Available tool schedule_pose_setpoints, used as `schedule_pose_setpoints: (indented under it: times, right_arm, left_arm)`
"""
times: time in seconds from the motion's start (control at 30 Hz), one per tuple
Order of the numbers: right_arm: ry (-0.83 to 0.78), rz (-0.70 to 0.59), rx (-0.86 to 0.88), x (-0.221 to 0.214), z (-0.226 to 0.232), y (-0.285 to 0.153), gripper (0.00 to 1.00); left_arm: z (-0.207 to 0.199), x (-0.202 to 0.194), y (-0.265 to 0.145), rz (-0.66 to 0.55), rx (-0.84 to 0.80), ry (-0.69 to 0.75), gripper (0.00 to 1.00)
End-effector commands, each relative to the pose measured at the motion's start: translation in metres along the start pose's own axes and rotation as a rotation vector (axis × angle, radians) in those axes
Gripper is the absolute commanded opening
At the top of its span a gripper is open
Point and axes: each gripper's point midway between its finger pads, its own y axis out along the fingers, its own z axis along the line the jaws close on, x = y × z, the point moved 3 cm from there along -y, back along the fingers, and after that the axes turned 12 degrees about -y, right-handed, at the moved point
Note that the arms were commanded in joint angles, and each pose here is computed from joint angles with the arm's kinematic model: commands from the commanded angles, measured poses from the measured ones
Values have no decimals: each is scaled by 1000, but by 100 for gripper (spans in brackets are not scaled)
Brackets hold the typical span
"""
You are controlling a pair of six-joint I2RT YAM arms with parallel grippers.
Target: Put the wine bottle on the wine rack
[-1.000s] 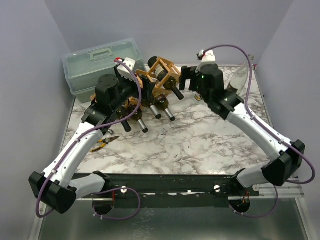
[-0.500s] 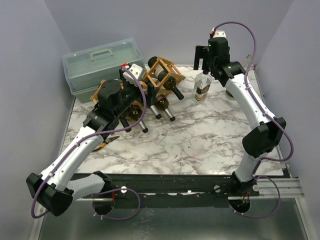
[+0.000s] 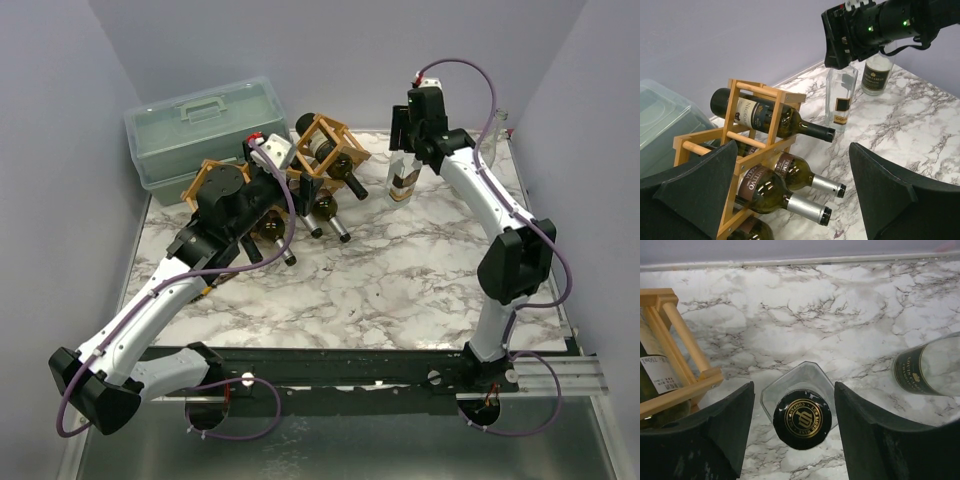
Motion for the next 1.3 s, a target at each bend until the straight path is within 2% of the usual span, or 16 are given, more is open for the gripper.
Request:
schedule_pose_setpoints:
  times: [0.0, 0.13, 0.2, 0.37, 0.4, 0.5, 0.6, 0.93, 1.27]
  right_arm:
    - [12, 1, -30, -11, 2, 21, 65]
    - [25, -1, -38, -17, 1, 20, 59]
    - [24, -11, -39, -19, -1, 16, 53]
    - [27, -33, -75, -27, -11, 2, 12]
    - [51, -36, -106, -28, -16, -2, 1]
    - [103, 3, -170, -42, -27, -17, 1]
    - [117, 6, -122, -53, -28, -43, 0]
    - [241, -122, 177, -78, -19, -159, 1]
    - [404, -125, 404, -107, -1, -221, 1]
  left_arm:
    - [1, 8, -6, -39, 21, 13, 95]
    - [-1, 9, -6, -40, 12, -2, 95]
    - [1, 7, -5, -39, 22, -1, 95]
    - [-2, 6, -3, -35, 6, -10, 96]
    - [-1, 5, -3, -33, 9, -12, 97]
    - [-4, 3, -2, -27, 5, -11, 98]
    - [-6, 1, -1, -24, -8, -14, 99]
    - [-22, -21, 15, 44, -65, -56, 98]
    - [-54, -54, 37, 168, -195, -172, 98]
